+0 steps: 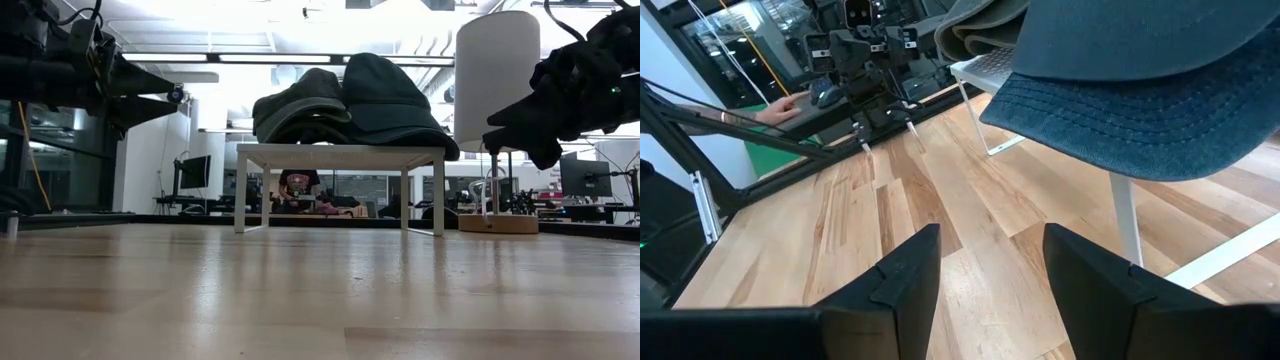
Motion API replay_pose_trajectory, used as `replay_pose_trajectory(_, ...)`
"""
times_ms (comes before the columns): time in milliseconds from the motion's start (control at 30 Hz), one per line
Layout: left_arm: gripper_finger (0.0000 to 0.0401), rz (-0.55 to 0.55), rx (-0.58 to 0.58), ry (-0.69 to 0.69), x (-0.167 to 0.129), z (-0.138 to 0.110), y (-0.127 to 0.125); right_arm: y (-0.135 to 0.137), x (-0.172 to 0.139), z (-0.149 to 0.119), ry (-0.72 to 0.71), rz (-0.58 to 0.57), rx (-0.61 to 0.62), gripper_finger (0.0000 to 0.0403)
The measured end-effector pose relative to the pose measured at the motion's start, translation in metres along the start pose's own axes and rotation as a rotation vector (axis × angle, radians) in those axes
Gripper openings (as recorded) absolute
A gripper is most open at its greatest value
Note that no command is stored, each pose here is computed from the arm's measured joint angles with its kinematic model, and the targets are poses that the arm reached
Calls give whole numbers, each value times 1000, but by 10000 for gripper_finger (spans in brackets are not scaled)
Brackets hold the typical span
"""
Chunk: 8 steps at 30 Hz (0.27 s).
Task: Pick & Place hat
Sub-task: Return to Home Position
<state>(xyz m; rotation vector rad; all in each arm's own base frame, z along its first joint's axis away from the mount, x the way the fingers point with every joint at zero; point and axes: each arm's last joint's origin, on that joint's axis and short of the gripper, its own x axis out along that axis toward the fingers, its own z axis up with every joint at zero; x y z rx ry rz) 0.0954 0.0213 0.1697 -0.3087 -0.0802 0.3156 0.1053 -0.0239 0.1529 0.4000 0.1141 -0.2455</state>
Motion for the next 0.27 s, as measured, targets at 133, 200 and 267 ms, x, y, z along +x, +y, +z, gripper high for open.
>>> replay_pose_trajectory(133, 227, 0, 0, 0, 0, 0, 0, 0, 0, 0, 0, 0, 0, 172)
replay_pose_trajectory(200, 227, 0, 0, 0, 0, 0, 0, 0, 0, 0, 0, 0, 0, 172)
replay_pose_trajectory(267, 227, 0, 0, 0, 0, 0, 0, 0, 0, 0, 0, 0, 0, 172)
